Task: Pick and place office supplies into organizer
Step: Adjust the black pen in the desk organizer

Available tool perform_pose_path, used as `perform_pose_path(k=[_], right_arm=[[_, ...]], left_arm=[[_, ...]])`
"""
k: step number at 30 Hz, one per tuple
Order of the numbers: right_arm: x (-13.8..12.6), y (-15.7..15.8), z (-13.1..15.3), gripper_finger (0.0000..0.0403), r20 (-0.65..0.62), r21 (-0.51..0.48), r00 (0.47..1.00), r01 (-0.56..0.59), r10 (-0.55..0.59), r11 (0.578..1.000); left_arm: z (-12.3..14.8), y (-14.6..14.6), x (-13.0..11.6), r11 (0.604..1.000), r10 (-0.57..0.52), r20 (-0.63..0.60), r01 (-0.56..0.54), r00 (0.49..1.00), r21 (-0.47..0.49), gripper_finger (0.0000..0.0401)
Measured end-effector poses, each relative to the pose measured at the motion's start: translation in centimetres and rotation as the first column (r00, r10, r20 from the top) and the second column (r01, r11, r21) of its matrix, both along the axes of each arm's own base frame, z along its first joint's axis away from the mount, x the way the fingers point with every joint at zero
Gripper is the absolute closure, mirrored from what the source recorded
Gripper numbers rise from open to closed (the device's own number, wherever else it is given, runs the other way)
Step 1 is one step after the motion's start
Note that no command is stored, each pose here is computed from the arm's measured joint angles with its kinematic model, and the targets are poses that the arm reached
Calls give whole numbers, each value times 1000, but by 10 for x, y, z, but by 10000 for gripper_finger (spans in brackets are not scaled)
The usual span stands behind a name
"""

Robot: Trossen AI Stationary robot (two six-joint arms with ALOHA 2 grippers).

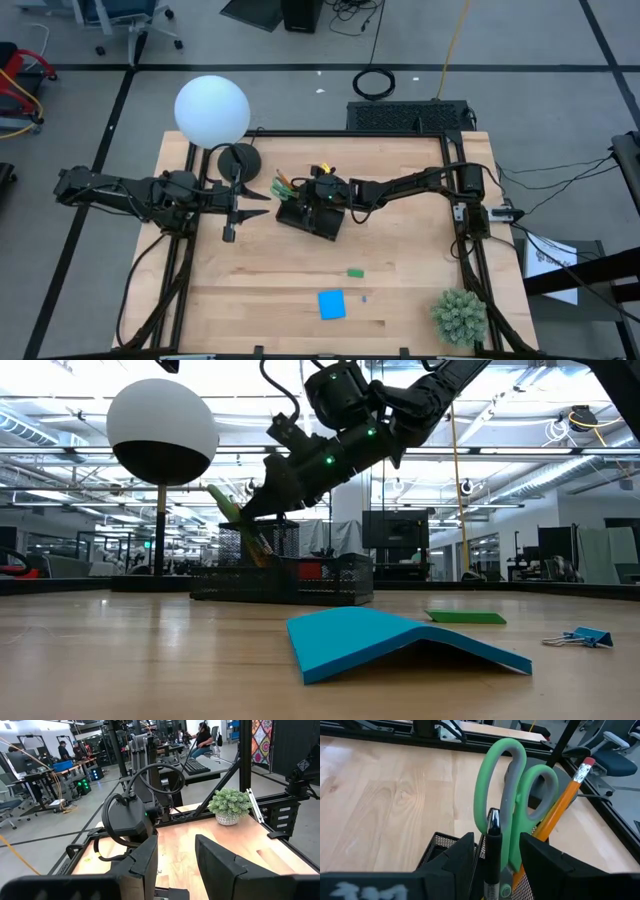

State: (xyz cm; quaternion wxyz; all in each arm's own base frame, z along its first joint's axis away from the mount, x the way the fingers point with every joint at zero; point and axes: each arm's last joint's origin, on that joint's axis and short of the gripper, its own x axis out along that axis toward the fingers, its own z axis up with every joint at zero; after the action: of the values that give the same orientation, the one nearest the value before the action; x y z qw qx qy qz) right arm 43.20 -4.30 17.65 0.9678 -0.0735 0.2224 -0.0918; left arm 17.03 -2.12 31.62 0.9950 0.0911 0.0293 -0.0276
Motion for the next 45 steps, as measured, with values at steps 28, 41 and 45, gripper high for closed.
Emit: perform_pose_path(k=[28, 41, 45], right_arm=[[1, -1, 3, 402, 31, -1, 1000, 2, -2, 1000], [1, -1, 12, 403, 75, -6, 997, 2, -1, 1000], [-2, 0, 21, 403, 76, -1, 997, 2, -2, 1000]], left_arm=[[0, 0, 0, 1000, 0, 1, 0, 1000, 0, 270], [0, 0, 0, 1000, 0, -3, 0, 1000, 1, 270], [-3, 2, 0, 998, 54, -26, -54, 998, 18, 270]])
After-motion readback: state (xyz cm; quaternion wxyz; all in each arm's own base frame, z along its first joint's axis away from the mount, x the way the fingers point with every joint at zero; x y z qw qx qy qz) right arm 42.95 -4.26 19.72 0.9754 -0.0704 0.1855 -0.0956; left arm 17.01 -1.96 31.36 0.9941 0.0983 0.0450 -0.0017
